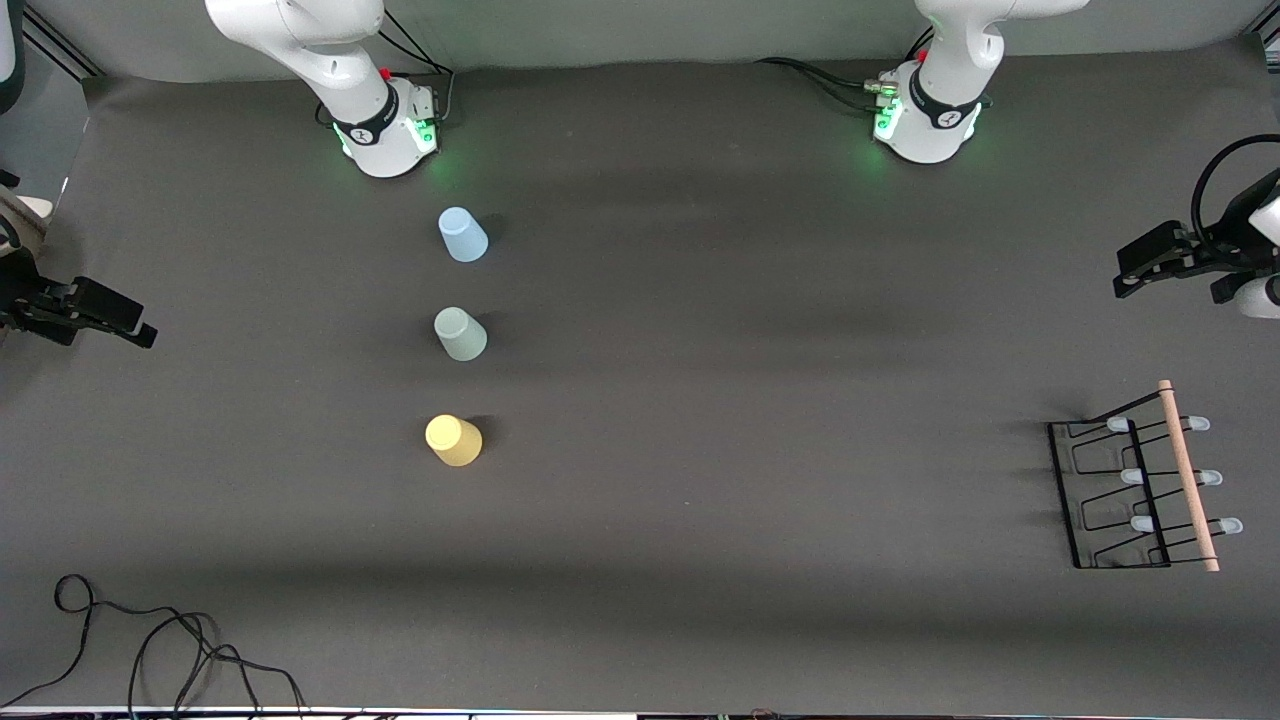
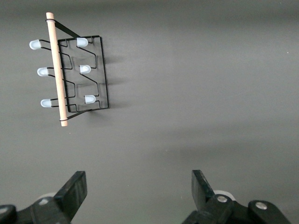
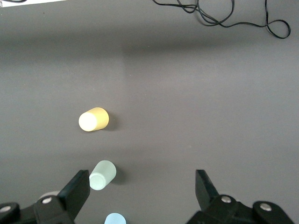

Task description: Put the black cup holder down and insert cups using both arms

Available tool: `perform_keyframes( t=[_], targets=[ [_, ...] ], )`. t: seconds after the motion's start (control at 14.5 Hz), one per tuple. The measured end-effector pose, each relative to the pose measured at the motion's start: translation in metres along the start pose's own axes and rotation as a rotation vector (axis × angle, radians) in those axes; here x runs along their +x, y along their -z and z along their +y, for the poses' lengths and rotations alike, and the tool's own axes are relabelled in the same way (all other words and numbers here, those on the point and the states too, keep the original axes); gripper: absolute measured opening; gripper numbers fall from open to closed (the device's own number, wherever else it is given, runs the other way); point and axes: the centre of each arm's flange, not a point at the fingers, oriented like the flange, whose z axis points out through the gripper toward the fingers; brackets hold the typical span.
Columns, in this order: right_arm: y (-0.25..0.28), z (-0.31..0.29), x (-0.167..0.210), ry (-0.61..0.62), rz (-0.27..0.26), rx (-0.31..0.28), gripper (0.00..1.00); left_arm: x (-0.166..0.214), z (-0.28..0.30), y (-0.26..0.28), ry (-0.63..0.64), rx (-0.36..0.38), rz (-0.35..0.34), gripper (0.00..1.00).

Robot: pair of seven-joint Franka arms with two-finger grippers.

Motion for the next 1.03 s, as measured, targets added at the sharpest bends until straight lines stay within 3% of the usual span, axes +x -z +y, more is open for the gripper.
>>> perform_keyframes(
  t=[0.34, 0.62, 1.03],
  targets=[
    [-0.001, 0.0, 0.001, 0.0, -0.003, 0.0, 1.0, 0.007, -0.03, -0.024, 0.051, -0.003, -0.039, 1.0],
    [-0.006, -0.001, -0.001, 0.001, -0.03, -0.001, 1.0, 0.051, -0.097, -0.101, 0.041, -0.018, -0.111, 1.0],
    [-0.009, -0.001, 0.0, 0.001, -0.04, -0.002, 1.0, 0.109, -0.16, -0.202, 0.032, 0.023, -0.066, 0.98]
  ],
)
